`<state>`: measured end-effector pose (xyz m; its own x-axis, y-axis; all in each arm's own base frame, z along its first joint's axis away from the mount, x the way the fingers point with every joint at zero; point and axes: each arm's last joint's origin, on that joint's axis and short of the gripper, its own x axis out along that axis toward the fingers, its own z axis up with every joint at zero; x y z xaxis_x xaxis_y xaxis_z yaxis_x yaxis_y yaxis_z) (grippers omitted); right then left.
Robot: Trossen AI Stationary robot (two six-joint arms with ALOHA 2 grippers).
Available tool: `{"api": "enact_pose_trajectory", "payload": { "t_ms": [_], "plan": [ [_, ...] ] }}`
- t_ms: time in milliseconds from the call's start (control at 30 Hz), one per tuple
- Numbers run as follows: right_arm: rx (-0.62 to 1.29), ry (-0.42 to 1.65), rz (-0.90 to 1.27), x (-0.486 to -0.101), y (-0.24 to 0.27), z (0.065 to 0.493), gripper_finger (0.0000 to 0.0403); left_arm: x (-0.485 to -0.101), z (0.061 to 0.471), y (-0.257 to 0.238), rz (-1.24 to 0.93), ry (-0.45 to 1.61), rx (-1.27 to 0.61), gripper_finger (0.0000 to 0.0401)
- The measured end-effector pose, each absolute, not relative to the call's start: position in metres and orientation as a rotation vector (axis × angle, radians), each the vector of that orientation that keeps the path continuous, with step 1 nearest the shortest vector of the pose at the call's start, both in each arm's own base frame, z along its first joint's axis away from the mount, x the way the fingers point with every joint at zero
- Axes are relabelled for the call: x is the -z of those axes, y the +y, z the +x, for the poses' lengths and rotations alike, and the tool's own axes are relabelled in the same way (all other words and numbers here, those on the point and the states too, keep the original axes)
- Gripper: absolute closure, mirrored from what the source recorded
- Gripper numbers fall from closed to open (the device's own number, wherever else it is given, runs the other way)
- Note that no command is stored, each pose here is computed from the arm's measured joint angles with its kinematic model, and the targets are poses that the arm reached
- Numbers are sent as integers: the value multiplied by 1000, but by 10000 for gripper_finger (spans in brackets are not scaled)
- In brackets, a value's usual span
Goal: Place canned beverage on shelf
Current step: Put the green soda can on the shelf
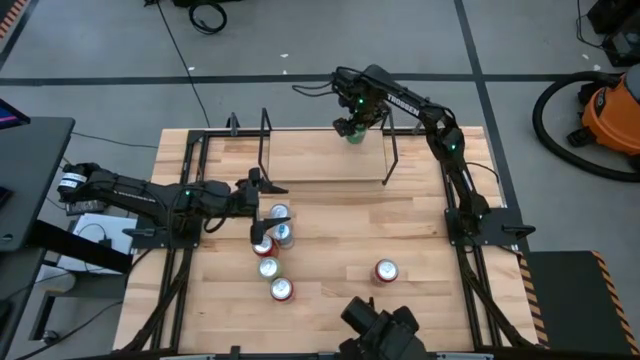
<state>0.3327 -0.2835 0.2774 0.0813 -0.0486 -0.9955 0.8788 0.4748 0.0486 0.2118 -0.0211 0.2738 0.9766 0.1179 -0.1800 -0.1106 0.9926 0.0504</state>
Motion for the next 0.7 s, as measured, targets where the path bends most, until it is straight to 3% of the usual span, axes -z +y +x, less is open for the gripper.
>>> {"api": "enact_pose_trajectory", "payload": {
  "t_ms": [700],
  "plan": [
    [938,1308,842,-277,-291,324,82,-272,211,-21,24,202,-117,47]
  ]
}}
